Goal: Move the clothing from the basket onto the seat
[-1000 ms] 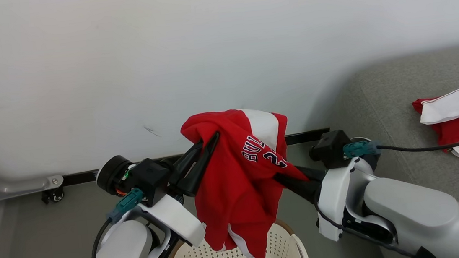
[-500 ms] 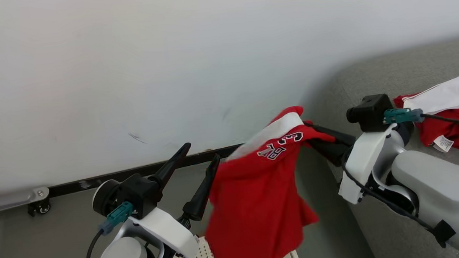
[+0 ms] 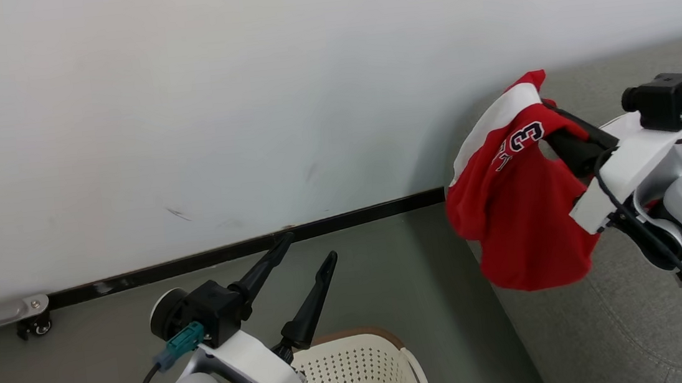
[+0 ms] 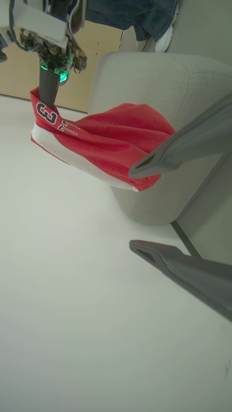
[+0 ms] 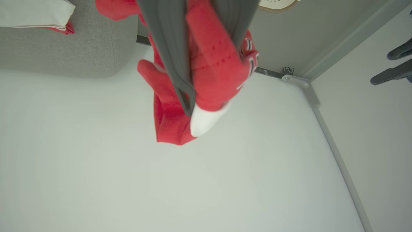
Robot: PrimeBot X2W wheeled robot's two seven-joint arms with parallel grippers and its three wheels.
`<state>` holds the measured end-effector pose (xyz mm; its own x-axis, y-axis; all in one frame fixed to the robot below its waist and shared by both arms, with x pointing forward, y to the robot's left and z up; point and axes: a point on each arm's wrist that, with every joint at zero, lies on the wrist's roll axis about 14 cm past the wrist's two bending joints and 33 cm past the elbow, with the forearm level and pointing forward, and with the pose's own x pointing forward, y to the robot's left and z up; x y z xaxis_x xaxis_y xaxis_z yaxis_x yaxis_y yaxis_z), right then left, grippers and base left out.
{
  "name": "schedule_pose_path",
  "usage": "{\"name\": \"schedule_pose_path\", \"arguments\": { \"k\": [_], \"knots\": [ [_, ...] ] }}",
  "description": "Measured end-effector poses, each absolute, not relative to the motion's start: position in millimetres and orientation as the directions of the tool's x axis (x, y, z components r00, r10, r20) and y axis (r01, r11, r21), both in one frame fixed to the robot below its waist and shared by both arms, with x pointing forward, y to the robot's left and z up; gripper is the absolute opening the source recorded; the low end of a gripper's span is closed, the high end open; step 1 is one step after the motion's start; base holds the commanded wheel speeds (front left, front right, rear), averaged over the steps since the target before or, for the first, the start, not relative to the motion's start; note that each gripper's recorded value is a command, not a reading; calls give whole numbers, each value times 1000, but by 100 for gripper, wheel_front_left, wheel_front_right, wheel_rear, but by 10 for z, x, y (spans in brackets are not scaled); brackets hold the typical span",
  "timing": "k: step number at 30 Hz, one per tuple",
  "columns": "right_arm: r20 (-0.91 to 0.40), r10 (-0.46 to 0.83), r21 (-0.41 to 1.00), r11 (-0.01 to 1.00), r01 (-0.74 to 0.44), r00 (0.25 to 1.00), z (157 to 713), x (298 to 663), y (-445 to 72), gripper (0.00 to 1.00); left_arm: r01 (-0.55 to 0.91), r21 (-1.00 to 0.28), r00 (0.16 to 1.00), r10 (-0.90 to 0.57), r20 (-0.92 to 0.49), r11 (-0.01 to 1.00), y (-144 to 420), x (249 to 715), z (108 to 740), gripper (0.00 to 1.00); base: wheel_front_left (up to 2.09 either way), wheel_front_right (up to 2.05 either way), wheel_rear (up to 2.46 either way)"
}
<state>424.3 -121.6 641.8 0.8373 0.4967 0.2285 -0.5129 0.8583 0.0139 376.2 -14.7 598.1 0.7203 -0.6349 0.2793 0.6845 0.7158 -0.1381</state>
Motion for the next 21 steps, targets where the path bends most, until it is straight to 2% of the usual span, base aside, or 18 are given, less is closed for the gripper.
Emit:
{"name": "schedule_pose_path", "arguments": {
  "k": [6, 21],
  "knots": [
    [248, 394, 39, 909, -415, 885, 6414, 4204, -1638, 0, 727, -149, 681, -676, 282, 670, -341, 3670, 5961, 100, 0, 0, 0],
    [278, 196, 50, 975, -218, 940, 6372, 3881, -2414, 0, 839, -163, 543, -784, 302, 518, -901, 3376, 6005, 100, 0, 0, 0]
  ]
}}
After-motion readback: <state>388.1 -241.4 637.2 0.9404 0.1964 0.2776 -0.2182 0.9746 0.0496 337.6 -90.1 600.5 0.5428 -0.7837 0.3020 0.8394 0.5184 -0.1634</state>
